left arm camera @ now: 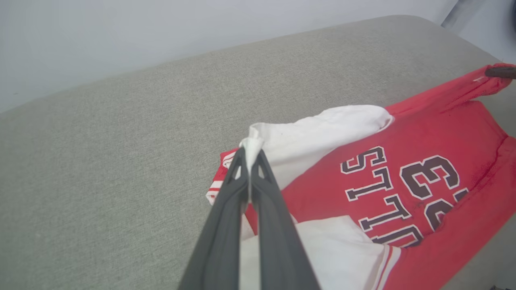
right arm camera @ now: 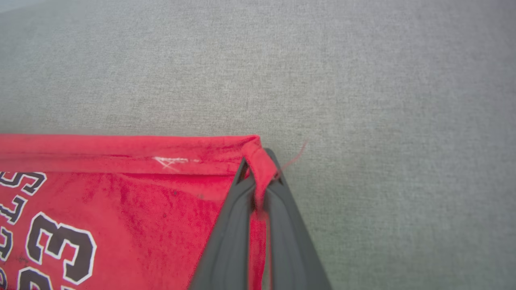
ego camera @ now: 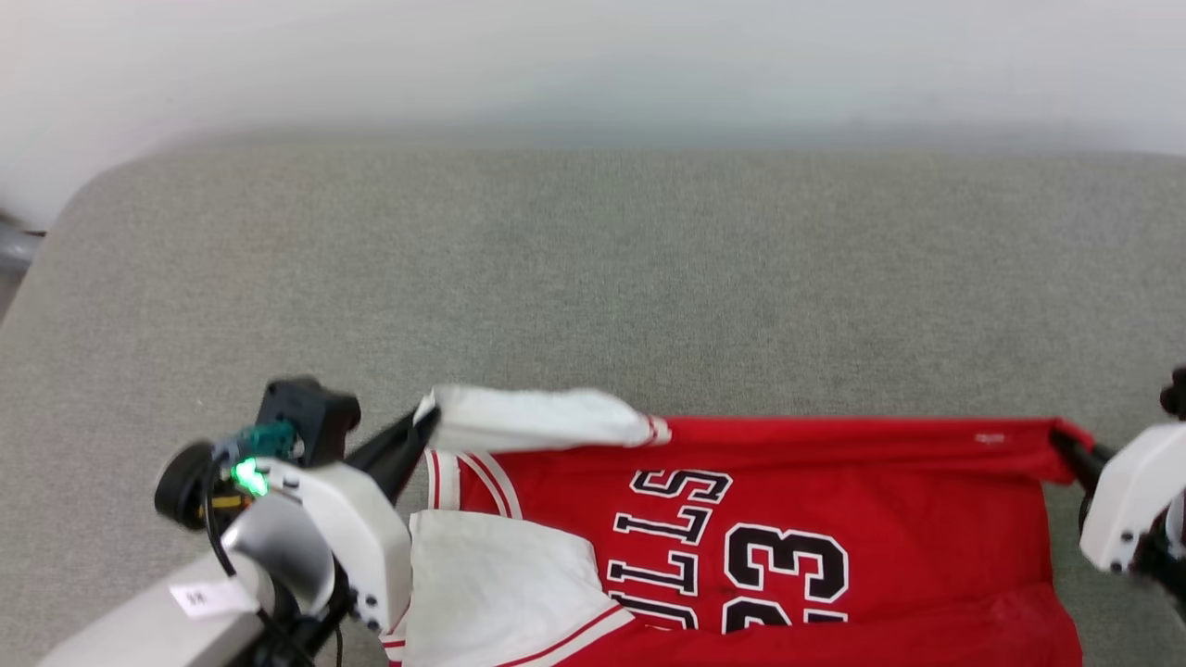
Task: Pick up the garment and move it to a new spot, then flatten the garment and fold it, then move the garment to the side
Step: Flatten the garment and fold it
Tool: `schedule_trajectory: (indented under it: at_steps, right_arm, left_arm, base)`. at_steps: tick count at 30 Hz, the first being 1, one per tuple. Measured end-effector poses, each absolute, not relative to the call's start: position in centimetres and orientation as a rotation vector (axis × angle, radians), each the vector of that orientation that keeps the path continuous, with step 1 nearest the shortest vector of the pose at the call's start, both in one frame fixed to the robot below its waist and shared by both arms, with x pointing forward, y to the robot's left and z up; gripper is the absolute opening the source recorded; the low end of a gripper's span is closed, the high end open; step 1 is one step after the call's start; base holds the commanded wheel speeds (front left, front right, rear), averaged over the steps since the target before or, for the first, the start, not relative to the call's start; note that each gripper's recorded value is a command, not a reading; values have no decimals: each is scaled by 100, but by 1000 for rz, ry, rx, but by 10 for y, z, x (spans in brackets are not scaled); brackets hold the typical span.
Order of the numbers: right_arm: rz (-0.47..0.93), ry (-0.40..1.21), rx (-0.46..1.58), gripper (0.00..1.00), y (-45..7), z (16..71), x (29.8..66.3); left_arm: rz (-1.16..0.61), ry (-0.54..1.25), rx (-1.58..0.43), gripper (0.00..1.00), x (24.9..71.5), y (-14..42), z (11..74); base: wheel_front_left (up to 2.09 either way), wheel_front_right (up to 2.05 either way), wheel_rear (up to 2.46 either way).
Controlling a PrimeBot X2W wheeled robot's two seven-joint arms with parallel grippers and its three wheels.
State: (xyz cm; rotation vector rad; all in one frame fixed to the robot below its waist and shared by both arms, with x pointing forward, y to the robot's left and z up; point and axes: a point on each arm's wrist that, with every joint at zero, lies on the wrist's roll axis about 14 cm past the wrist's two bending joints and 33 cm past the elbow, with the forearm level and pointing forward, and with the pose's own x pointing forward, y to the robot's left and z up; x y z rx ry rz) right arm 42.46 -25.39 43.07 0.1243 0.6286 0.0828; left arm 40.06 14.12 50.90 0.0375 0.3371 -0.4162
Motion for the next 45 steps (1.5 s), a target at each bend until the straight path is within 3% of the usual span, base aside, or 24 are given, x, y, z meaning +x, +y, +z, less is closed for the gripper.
schedule_trajectory:
  at_steps: [16, 29, 30, 31, 32, 33, 40, 45]
  right_arm:
    - [141, 758, 224, 0, -233, 406, 340]
    - [183, 852, 101, 0, -233, 387, 324]
    - [182, 853, 95, 0, -233, 386, 324]
    - [184, 859, 84, 18, -234, 383, 323]
    - [187, 866, 74, 43, -233, 381, 322]
    - [189, 868, 67, 99, -233, 379, 321]
    - [193, 873, 57, 100, -231, 376, 319]
    - [195, 853, 78, 100, -232, 391, 320]
  left_arm:
    - [-331, 525, -36, 0, 316, 154, 454]
    - [-349, 672, -20, 0, 294, 151, 406]
    - [-351, 674, -18, 44, 294, 150, 403]
    - [-355, 677, -10, 96, 295, 150, 401]
    - [-353, 680, 0, 100, 295, 152, 398]
    - [-351, 683, 3, 100, 296, 152, 396]
    - [-344, 670, -10, 100, 296, 151, 394]
    - [-315, 554, -17, 100, 310, 154, 417]
  base:
    - [0, 0, 0]
    - [0, 0, 0]
    - [0, 0, 0]
    - [0, 0, 0]
    - [0, 0, 0]
    - [0, 0, 0]
    - [0, 0, 0]
    - [0, 0, 0]
